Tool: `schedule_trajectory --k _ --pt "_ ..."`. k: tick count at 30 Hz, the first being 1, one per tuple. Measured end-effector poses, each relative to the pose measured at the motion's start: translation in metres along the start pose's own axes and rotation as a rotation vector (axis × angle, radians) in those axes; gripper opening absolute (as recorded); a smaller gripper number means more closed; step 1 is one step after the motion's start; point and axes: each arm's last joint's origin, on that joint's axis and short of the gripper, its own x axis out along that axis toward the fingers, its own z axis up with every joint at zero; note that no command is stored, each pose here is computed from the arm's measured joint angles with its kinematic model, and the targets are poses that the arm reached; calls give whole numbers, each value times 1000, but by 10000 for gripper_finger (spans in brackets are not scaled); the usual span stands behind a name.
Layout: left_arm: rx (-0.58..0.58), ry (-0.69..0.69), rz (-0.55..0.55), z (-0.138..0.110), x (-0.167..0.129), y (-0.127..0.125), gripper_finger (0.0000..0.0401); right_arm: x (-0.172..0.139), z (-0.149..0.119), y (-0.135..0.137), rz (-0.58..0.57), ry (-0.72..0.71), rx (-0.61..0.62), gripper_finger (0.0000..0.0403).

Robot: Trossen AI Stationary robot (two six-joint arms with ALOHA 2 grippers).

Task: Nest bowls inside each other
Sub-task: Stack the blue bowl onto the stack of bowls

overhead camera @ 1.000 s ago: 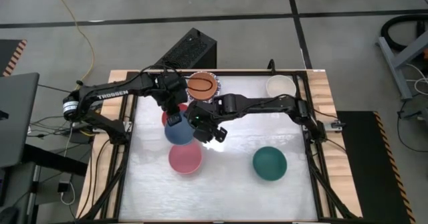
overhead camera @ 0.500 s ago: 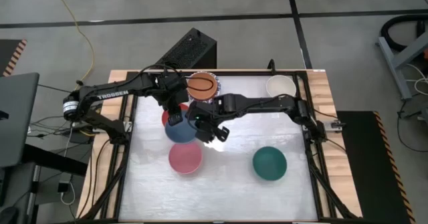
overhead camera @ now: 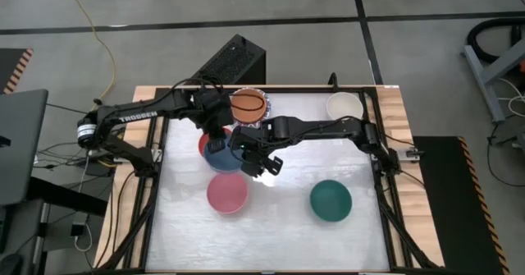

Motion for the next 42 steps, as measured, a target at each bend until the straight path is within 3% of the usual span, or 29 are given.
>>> schedule_trajectory --k 6,15,30,42 --pt "131 -4 -6 1 1 -7 66 0 0 1 7 3 3 13" --pt "132 -20 -5 -2 -8 -6 145 0 -2 0 3 13 55 13" --pt "98 -200 120 -21 -66 -5 149 0 -8 -1 17 31 114 13" --pt "-34 -354 263 -55 -119 -11 148 -3 -41 -11 -23 195 213 14"
